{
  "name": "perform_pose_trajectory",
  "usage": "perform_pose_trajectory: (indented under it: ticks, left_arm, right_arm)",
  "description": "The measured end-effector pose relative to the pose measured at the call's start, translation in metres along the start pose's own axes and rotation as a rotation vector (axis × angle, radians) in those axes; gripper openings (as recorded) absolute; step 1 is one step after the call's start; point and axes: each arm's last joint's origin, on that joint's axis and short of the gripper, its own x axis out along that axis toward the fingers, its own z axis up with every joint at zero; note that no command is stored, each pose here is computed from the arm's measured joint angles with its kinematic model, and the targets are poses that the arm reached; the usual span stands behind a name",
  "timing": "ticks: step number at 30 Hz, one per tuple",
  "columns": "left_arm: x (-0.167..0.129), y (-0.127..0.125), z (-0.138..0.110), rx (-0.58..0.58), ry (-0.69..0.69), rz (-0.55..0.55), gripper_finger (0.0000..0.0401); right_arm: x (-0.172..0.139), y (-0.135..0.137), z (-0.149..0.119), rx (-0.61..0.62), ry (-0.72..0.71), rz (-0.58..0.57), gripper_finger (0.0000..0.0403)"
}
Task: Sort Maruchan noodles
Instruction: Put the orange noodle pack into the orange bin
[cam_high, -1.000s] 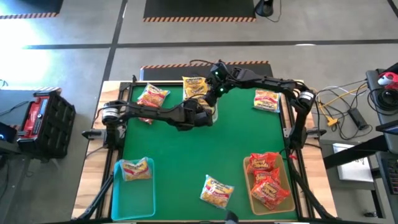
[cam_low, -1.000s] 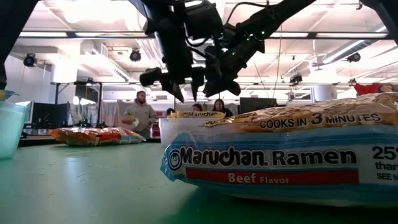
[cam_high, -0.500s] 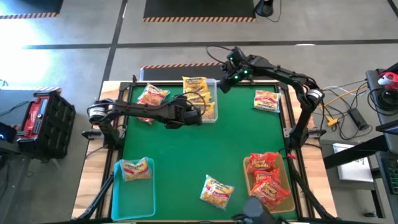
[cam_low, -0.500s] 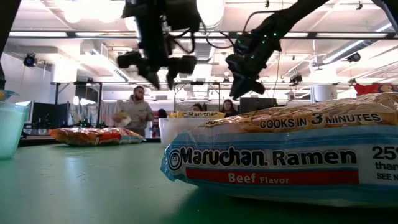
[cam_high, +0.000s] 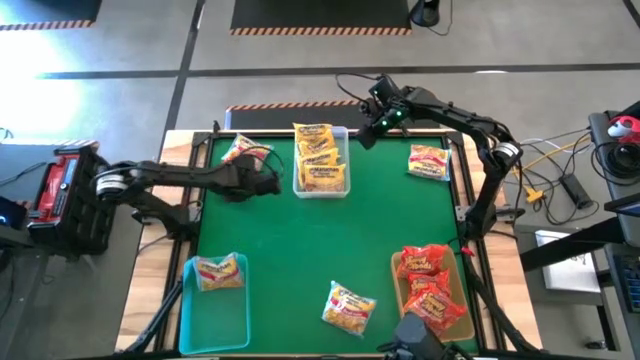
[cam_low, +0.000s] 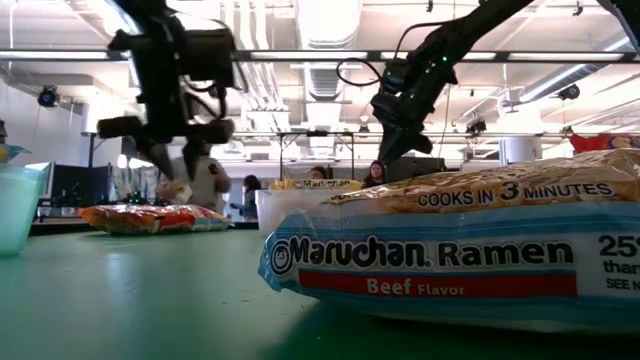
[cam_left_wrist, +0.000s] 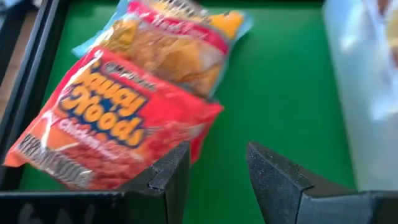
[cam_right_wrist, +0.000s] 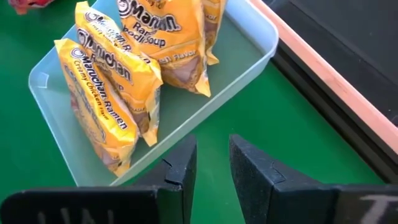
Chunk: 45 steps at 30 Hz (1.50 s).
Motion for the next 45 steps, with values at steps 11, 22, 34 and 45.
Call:
perform_pose_trajectory:
  ticks: [11, 22, 34, 45]
  left_arm:
    - [0.016, 0.053, 0.007, -0.030, 0.070, 0.021, 0.0141]
    - [0.036, 0.064, -0.001, -0.064, 0.083, 0.085, 0.0141]
    - [0.051, 0.036, -0.014, -0.037, 0.167, 0.043, 0.0141]
    - [0.000, -0.026, -0.067, 0.015, 0.280, -0.224, 0.0141]
  right_arm:
    - [0.003, 0.009, -0.004, -0.003, 0.046, 0.047, 0.0082]
    - [0.014, 0.049, -0.010, -0.081, 0.102, 0.142, 0.0080]
    - [0.019, 0.091, -0.032, -0.200, 0.269, 0.194, 0.0079]
    - [-0.026, 0.112, -0.045, -0.286, 0.275, 0.217, 0.0073]
